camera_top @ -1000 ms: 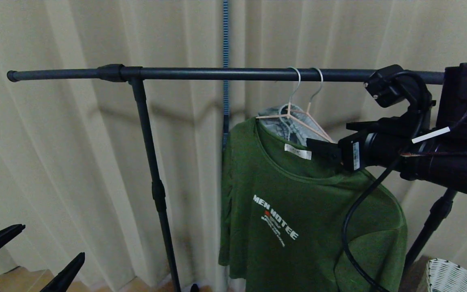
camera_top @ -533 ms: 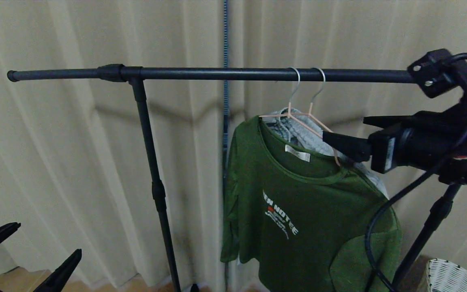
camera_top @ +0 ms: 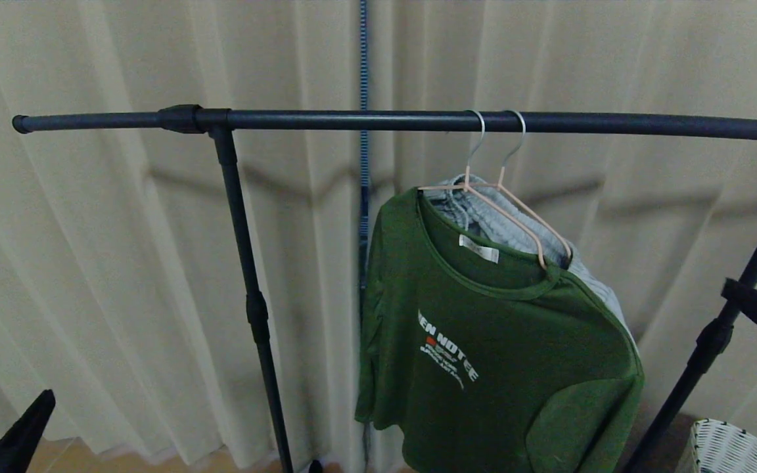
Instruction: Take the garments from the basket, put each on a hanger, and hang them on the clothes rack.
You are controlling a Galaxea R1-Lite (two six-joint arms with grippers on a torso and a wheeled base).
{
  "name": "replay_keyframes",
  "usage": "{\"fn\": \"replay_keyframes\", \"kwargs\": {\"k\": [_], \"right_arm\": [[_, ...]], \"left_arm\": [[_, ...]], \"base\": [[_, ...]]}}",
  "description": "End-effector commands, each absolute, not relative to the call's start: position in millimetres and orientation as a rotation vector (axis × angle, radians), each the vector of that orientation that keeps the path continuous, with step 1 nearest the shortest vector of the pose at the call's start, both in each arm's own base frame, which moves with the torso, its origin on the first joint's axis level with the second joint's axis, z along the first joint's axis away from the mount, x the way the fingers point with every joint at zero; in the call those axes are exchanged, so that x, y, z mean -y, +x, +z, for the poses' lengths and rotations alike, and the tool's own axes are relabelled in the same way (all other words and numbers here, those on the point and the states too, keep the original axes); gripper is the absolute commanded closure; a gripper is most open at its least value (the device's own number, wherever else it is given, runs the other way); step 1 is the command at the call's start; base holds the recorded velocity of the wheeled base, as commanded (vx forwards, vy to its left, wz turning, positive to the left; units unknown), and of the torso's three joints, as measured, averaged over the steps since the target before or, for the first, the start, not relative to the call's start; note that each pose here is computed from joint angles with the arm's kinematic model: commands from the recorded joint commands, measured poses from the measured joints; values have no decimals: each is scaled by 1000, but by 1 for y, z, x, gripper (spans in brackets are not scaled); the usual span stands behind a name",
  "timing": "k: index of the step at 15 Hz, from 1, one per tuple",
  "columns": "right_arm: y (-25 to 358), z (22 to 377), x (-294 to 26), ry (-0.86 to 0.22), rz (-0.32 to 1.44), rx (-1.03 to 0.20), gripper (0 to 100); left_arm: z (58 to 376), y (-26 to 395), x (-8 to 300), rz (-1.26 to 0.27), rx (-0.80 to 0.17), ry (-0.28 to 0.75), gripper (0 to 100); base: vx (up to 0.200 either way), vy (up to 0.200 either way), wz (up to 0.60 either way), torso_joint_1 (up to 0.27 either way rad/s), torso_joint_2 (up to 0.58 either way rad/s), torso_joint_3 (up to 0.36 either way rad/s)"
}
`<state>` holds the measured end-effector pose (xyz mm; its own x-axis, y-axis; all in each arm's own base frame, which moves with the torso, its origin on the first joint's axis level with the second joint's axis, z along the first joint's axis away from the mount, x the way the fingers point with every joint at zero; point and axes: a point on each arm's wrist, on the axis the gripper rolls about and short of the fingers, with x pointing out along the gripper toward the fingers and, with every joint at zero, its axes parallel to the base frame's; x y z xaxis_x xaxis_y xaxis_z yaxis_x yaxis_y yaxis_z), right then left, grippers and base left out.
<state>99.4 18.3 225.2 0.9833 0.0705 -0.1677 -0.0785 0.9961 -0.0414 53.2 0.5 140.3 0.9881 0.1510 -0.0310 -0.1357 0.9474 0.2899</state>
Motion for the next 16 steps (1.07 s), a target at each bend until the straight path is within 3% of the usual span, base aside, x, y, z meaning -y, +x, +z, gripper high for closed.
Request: {"fn": "replay_keyframes", "kwargs": {"k": [1,4,6,9,13,16], "right_arm": [[39,191,-1,-45,-38,-180,0],[-11,155,3,-20,-162,-273,0],[-34,137,2,-13,-201,-281,0],[-48,104,2,-10,-167,-221,0],[-43,91,2,43,-93,-174,0],[-42,90,1,44,-11,-165,0]], "left_arm": [[136,29,-6,284,43,274,0],[109,-5,-5,383,27,249,0],[88,-23,-2,329,60,250,0],[87,-24,0,263,81,182,0],[86,-23,5,15,98,188,0],[80,-22,9,-167,42,180,0]], "base": [[0,0,0,0,0,0],[0,0,0,0,0,0],[0,0,0,0,0,0],[0,0,0,0,0,0],[0,0,0,0,0,0],[0,0,0,0,0,0]]}}
